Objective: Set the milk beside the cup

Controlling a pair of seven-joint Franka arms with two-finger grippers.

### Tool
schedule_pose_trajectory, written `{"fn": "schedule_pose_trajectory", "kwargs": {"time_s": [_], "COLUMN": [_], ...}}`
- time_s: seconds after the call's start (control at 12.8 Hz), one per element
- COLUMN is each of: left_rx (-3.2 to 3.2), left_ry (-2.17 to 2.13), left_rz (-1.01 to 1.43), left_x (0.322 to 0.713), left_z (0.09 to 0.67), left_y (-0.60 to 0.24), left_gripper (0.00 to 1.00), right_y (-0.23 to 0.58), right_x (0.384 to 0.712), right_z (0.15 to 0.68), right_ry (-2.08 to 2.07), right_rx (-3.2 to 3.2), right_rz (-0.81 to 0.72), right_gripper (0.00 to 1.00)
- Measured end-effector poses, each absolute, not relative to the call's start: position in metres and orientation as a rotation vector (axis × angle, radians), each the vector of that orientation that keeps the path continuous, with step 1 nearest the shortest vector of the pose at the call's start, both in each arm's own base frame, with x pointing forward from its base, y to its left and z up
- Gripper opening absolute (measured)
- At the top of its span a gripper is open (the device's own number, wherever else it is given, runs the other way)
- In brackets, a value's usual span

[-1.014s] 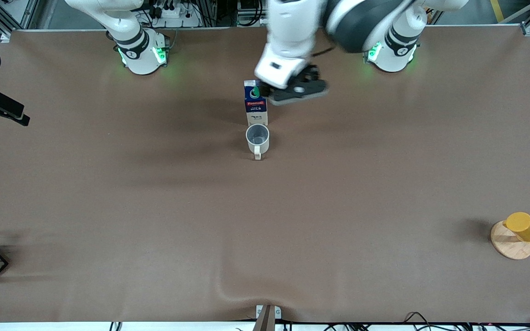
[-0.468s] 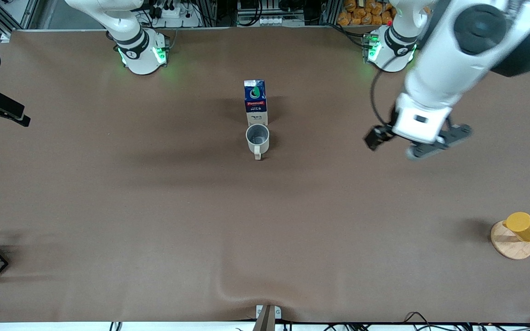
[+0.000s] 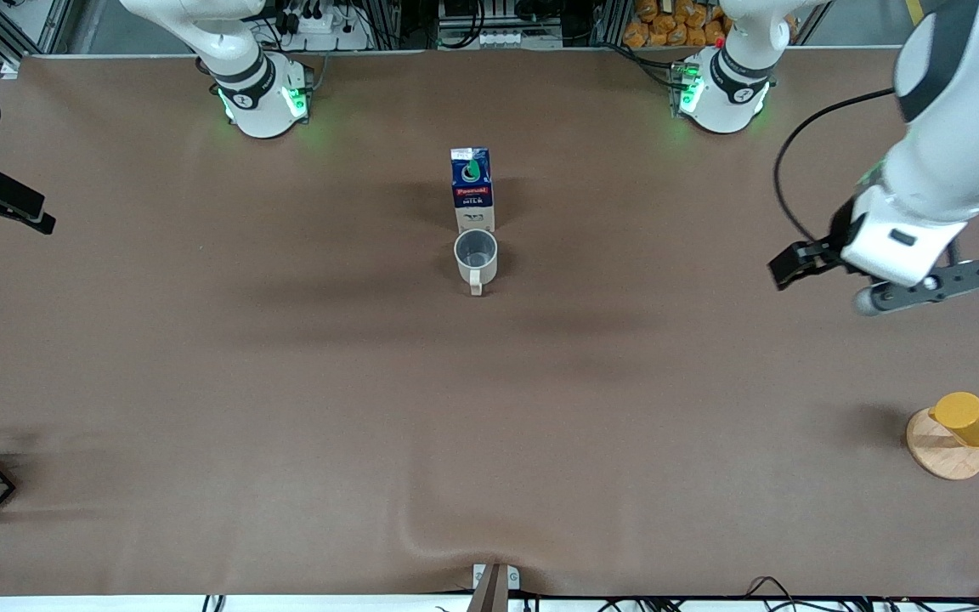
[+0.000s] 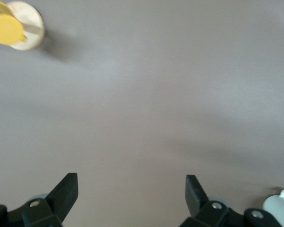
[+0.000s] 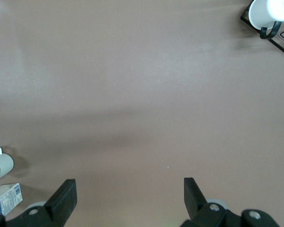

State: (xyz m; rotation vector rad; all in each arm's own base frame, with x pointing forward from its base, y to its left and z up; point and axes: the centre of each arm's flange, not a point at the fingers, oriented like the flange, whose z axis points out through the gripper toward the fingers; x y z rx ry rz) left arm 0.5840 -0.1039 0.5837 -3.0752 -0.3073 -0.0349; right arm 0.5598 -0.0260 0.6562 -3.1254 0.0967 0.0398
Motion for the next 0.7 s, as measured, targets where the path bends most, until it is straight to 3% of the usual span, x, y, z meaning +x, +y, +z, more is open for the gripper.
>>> {"fn": "schedule_pose_trajectory", "kwargs": {"time_s": [0.7], "left_rx": [-3.062], "left_ry": [-0.171], "left_rz": [-0.055], "left_x": [0.548], "left_z": [0.635], "left_y": [-0.059], "left_gripper": [1.0], "right_y": [-0.026], "right_x": [0.56], "right_z": [0.656], "right_ry": [0.097], "right_rx": [-3.125], "right_rz": [0.039], "right_gripper": [1.0]}}
